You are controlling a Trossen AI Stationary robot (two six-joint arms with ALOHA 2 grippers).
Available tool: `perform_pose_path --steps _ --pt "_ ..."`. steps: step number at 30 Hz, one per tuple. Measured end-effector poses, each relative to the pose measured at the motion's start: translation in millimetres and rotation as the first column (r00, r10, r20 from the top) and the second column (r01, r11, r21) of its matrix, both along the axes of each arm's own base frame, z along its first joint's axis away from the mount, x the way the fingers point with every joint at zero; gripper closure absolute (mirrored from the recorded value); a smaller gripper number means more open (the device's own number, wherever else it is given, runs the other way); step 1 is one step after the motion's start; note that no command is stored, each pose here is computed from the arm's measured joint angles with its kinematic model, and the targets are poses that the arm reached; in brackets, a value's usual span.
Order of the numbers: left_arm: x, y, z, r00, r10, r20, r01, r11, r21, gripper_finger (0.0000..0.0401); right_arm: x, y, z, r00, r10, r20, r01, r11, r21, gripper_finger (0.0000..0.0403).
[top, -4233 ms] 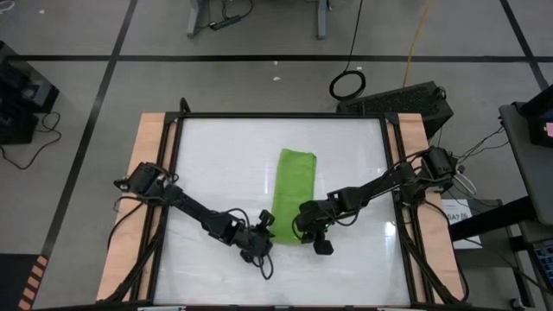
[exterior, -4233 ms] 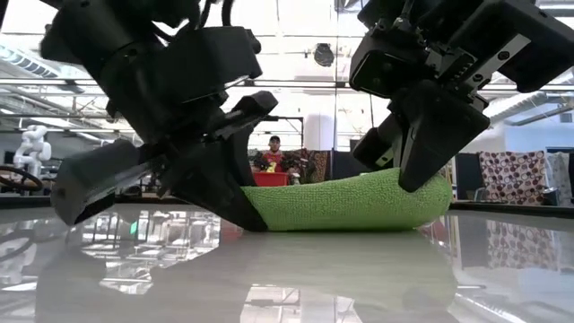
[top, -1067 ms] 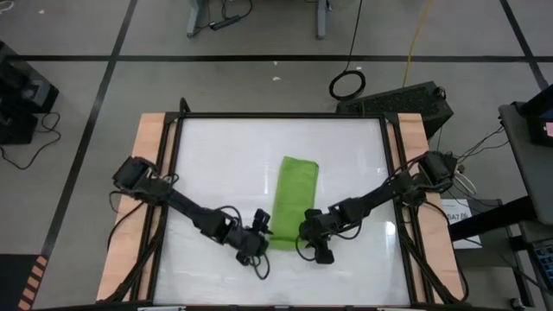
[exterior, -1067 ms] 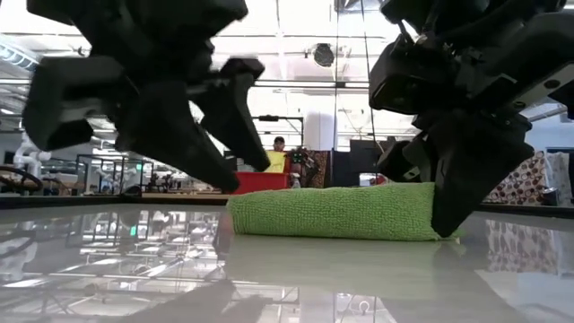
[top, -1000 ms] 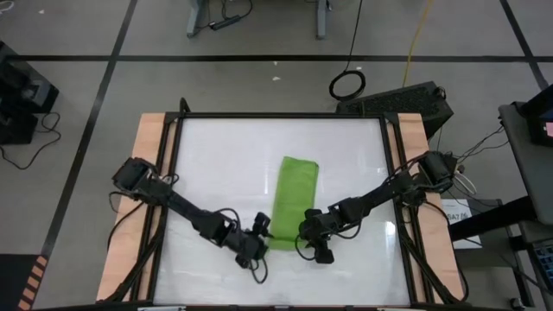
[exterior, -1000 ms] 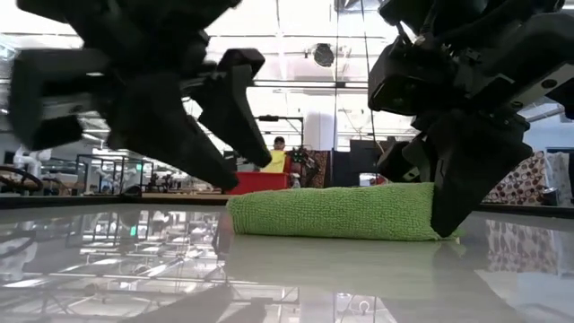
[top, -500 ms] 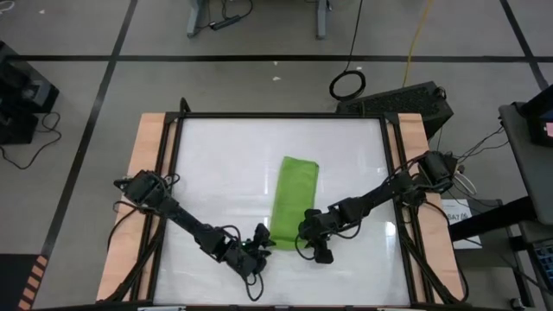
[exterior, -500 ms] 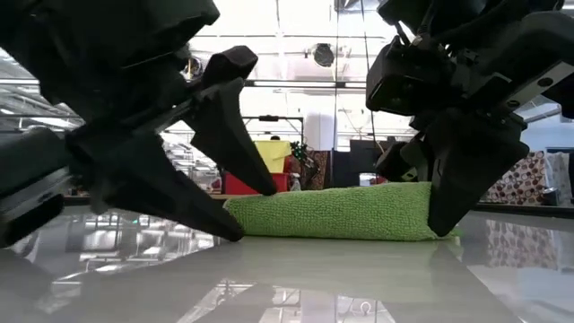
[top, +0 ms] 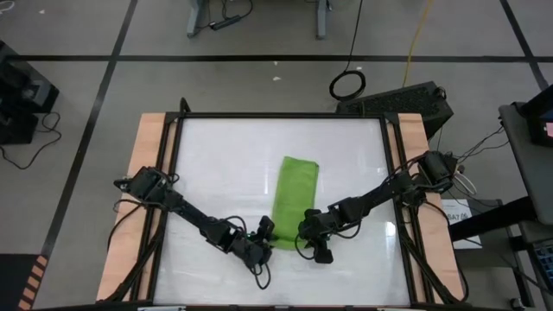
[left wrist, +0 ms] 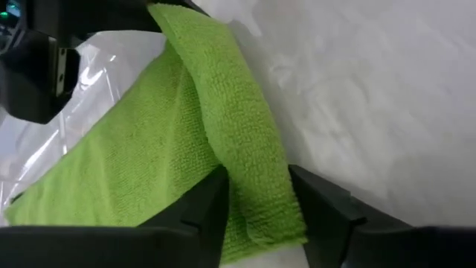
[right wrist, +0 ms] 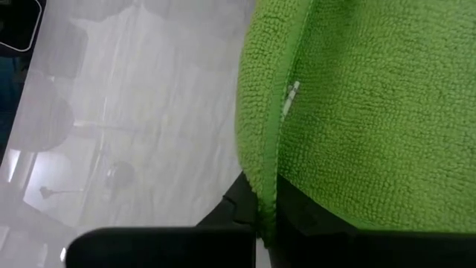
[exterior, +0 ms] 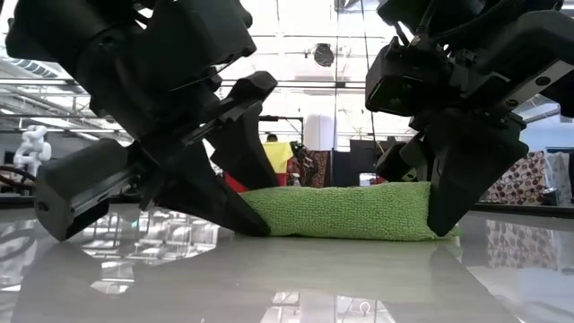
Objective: Roll towel
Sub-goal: Roll the green towel on the table
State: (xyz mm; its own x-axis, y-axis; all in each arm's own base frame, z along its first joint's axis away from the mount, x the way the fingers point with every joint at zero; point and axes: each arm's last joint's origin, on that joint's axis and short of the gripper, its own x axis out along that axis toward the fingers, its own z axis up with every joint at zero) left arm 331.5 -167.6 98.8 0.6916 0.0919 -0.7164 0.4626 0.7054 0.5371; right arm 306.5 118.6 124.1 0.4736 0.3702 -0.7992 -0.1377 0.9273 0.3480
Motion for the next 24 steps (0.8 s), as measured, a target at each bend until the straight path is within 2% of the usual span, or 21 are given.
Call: perform_pose_path --steps 3,6,9,11,13,17,20,24 --pt "-1 0 -1 1.0 0.003 -0.01 -0.003 1.0 -0.007 0.0295 0 0 0 1.0 0.001 0.0 -0.001 1.0 0.001 0.0402" --pt "-1 0 1 1.0 0.005 -0.019 -0.006 0.999 -0.053 0.0333 0 0 0 1.0 0.002 -0.001 -0.002 1.0 0.002 0.0402" --pt "3 8 3 0.998 -0.013 -0.059 0.002 0.984 -0.177 0.0376 0 0 0 1.0 0.01 -0.007 -0.01 1.0 0.013 0.0402" --pt "7 16 7 0.996 -0.015 -0.089 -0.011 0.959 -0.284 0.0391 -1 0 0 1.0 0.015 -0.013 -0.015 1.0 0.017 0.0402" --pt "12 27 9 0.992 -0.013 -0.127 -0.04 0.911 -0.411 0.039 -2 0 -1 1.0 0.021 -0.021 -0.021 1.0 0.014 0.0402" --pt "22 50 11 0.976 -0.065 -0.208 -0.088 0.757 -0.648 0.039 -4 0 -1 0.999 0.033 -0.042 -0.033 0.999 0.001 0.04" --pt "26 66 11 0.962 -0.088 -0.26 -0.138 0.663 -0.736 0.039 -4 0 -2 0.998 0.038 -0.041 -0.038 0.999 -0.015 0.0387" --pt "29 80 11 0.949 -0.08 -0.303 -0.2 0.593 -0.78 0.039 -10 9 0 0.998 0.064 -0.011 -0.065 0.991 -0.117 0.0341"
